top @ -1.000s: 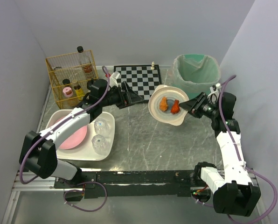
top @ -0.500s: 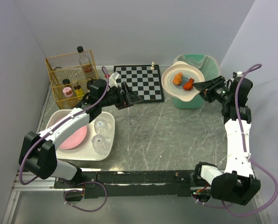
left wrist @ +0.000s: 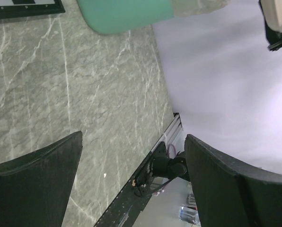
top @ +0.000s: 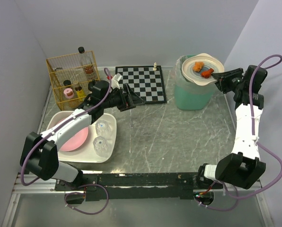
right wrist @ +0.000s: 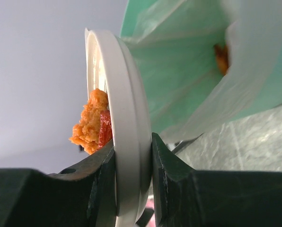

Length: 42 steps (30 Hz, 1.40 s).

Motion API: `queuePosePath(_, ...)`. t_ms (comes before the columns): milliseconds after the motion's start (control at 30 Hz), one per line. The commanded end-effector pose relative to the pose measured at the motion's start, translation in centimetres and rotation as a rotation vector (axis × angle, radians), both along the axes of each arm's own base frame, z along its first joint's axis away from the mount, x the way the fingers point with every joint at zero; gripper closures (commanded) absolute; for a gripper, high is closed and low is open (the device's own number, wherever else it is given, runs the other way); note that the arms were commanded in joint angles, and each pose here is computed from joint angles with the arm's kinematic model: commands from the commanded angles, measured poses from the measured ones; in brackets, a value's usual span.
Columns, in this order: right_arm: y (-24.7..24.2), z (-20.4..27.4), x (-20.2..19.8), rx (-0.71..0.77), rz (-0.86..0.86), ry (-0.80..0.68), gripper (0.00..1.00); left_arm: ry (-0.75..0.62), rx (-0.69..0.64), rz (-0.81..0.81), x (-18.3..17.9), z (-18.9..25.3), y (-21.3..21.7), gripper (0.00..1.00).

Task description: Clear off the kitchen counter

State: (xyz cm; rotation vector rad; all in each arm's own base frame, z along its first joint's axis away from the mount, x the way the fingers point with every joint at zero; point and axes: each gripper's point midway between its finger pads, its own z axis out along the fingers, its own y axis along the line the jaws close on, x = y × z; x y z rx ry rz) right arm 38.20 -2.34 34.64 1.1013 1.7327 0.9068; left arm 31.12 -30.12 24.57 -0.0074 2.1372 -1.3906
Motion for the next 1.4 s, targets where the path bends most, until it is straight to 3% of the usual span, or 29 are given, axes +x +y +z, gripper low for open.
queuePosePath(0, -1.7, 8.1, 0.6, -0.107, -0.080, -0.219, 1.00, -0.034, 0.002, -0.022, 0.2, 0.8, -0.2, 0.08)
queuePosePath(233, -4.7, 8.4, 2.0, -0.248, -0.183, -0.200, 1.00, -0.052, 0.025, -0.001, 0.6, 1.0, 0.4, 0.07)
queuePosePath(700, -7.5, 7.6, 5.9, -0.395, -0.190, -0.144, 1.00, -0.044, 0.028, 0.003, 0.7, 0.6, 0.8, 0.09)
queuePosePath(1367, -5.2, 9.1, 8.2, -0.839, -0.225, -0.094, 1.00, -0.041, 0.026, 0.011, 0.7, 0.4, 1.3, 0.11)
